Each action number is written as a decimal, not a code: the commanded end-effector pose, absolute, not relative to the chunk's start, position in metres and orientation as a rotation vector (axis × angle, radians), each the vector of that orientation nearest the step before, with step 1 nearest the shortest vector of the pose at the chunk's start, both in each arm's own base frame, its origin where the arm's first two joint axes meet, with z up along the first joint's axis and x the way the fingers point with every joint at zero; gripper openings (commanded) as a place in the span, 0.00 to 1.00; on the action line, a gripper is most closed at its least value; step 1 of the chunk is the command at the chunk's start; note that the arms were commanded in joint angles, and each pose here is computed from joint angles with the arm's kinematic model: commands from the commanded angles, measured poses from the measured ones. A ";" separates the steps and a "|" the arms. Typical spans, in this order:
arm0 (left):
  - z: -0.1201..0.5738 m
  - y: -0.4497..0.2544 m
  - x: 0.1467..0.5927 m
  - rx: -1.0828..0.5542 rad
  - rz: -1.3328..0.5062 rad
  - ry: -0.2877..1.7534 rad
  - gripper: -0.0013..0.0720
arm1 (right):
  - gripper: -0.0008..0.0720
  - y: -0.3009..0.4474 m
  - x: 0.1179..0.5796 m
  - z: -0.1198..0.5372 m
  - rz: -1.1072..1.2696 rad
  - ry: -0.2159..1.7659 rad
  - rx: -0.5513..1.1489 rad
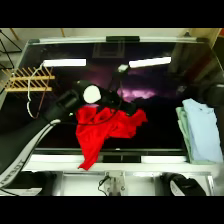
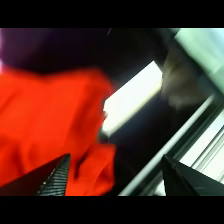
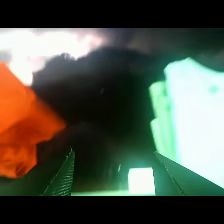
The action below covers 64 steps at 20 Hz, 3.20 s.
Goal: Fold the shirts.
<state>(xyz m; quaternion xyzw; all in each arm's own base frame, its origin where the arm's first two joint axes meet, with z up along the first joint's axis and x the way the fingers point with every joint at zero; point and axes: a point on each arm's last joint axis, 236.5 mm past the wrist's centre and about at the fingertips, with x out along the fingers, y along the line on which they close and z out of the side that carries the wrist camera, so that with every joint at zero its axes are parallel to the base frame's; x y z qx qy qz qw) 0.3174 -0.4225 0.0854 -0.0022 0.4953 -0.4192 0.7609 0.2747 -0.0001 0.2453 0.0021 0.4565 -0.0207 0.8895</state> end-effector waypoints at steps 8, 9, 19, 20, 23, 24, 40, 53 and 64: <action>0.055 -0.166 0.278 0.011 -0.405 1.598 0.94 | 0.83 0.041 0.343 0.015 0.128 1.475 0.007; 0.043 -0.157 0.258 -0.005 -0.379 1.638 0.94 | 0.83 0.041 0.344 -0.003 0.147 1.525 -0.009; -0.043 -0.179 0.100 -0.318 -0.468 1.914 0.91 | 0.83 0.051 0.351 -0.065 0.195 1.641 0.011; -0.049 -0.186 0.095 -0.322 -0.481 1.912 0.91 | 0.83 0.052 0.351 -0.065 0.199 1.641 0.017; -0.061 -0.198 0.091 -0.227 -0.565 1.852 0.91 | 0.83 0.061 0.351 -0.064 0.221 1.639 0.055; -0.066 -0.199 0.095 -0.187 -0.577 1.818 0.91 | 0.83 0.063 0.352 -0.063 0.225 1.636 0.063; -0.104 -0.206 0.104 -0.018 -0.553 1.767 0.06 | 0.83 0.098 0.390 -0.070 0.253 1.502 0.259; -0.081 -0.210 0.107 -0.059 -0.572 1.706 0.06 | 0.81 0.135 0.397 -0.113 0.243 1.572 0.531; 0.092 -0.101 0.243 0.316 -0.179 1.295 0.06 | 0.10 0.142 0.436 0.087 0.558 1.080 0.187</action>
